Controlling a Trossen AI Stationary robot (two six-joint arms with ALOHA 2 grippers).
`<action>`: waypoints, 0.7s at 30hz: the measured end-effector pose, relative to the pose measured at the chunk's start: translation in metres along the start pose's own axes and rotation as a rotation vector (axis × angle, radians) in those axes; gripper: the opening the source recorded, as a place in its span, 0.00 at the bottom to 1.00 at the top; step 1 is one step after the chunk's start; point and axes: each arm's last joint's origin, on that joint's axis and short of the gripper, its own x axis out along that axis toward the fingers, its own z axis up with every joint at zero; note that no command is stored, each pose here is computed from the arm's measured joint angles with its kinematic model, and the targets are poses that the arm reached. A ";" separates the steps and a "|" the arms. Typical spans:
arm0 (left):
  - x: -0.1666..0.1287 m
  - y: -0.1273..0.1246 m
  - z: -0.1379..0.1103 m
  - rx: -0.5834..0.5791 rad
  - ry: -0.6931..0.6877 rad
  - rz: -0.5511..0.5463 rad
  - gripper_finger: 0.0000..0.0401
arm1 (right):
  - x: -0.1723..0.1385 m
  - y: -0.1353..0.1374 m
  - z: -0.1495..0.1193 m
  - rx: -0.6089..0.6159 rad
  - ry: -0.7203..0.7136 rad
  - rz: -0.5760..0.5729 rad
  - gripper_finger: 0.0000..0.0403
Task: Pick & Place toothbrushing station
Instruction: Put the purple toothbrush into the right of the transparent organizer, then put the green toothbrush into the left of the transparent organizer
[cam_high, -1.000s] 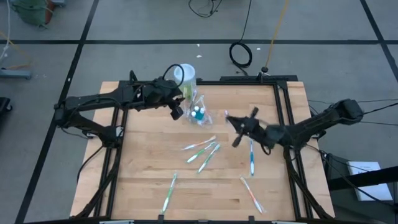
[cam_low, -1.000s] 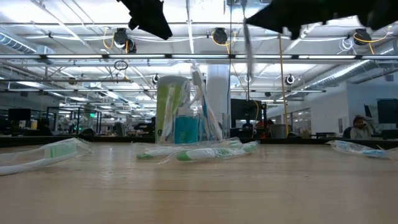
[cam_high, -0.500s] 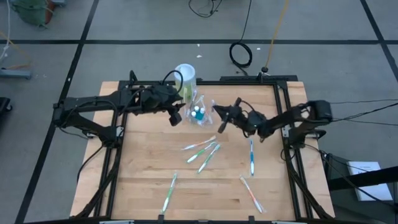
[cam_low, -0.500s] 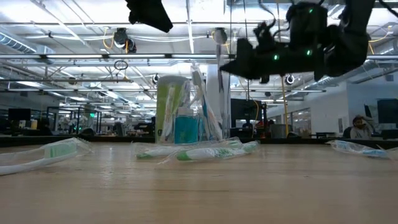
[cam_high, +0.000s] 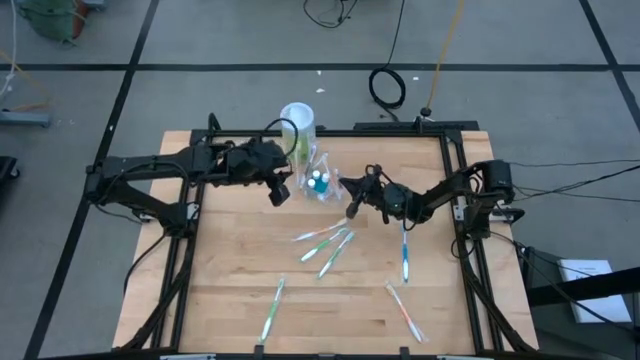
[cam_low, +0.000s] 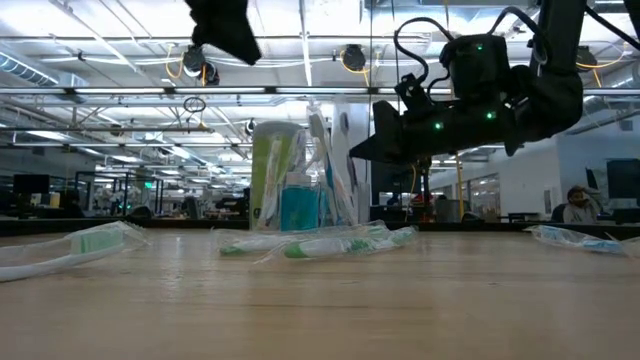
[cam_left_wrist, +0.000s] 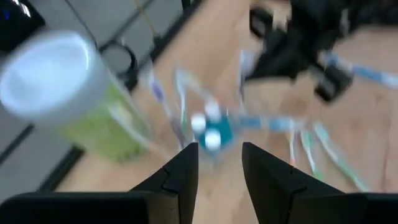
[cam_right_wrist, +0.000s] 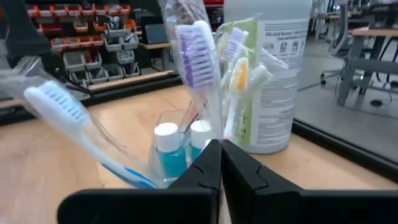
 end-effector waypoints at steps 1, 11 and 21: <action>-0.001 -0.001 -0.004 -0.005 0.036 0.001 0.32 | 0.000 0.000 0.000 0.019 0.005 0.000 0.00; 0.002 -0.051 -0.063 -0.146 0.327 -0.141 0.32 | 0.000 -0.001 -0.002 0.028 0.022 -0.001 0.16; 0.001 -0.120 -0.145 -0.388 0.412 -0.363 0.32 | -0.001 -0.001 0.000 -0.050 0.018 -0.001 0.41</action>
